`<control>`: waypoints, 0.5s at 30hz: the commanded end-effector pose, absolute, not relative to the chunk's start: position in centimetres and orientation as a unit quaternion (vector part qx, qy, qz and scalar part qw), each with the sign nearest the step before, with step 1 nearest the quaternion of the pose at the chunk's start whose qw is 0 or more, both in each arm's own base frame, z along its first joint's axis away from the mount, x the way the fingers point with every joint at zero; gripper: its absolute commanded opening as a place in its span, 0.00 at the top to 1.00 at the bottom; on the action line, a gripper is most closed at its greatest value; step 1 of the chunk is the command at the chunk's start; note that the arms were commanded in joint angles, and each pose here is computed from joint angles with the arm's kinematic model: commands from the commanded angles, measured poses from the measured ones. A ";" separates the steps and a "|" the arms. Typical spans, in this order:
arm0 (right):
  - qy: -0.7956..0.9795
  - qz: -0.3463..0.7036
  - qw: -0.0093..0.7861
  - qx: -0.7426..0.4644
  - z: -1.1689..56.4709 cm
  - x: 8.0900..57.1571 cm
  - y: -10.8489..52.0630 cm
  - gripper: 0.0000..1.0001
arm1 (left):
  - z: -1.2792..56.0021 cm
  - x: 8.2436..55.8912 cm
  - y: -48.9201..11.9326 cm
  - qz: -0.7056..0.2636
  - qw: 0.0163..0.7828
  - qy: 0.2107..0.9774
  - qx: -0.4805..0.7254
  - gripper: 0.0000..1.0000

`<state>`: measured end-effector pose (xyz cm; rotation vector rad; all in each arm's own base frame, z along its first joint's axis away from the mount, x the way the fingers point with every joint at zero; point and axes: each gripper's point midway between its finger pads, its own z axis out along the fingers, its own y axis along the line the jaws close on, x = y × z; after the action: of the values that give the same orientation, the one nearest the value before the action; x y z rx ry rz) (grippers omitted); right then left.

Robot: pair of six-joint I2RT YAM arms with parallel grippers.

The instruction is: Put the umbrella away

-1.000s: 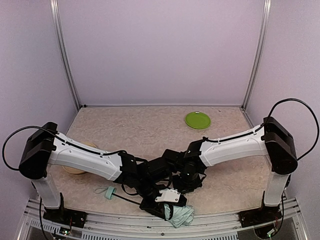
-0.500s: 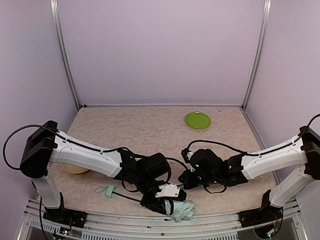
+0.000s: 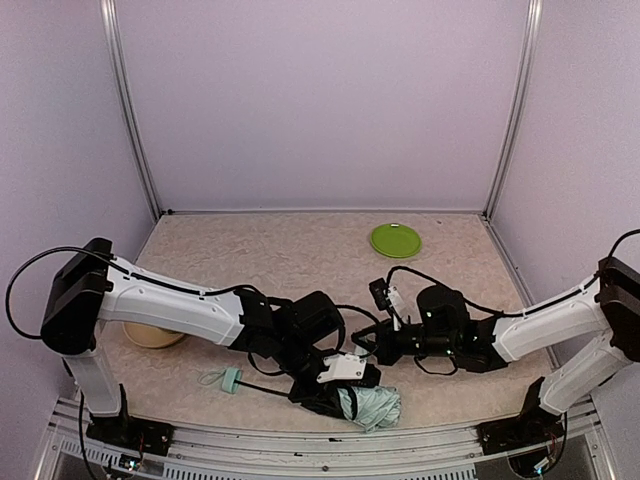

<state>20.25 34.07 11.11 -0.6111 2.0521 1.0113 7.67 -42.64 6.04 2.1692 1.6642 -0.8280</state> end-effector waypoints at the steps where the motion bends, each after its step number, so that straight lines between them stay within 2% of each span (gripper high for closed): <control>1: 0.698 0.445 0.521 -0.208 21.2 26.3 34.9 1.00 | 4.8 1.7 -39.6 -0.348 0.011 0.559 0.753 1.00; 6: 0.686 0.466 0.503 -0.244 21.6 26.9 36.5 1.00 | 4.3 1.3 -39.2 -0.373 -0.010 0.566 0.736 1.00; 11: 0.654 0.516 0.484 -0.268 21.7 24.2 36.5 1.00 | 3.0 4.6 -38.8 -0.418 -0.042 0.643 0.640 1.00; 15: 0.643 0.535 0.479 -0.267 21.6 22.8 35.7 1.00 | 3.3 5.8 -38.6 -0.460 -0.060 0.662 0.589 1.00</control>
<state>20.49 36.31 12.25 -0.7674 1.9533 1.2430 10.45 -41.44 4.86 1.9587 1.9062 -1.1226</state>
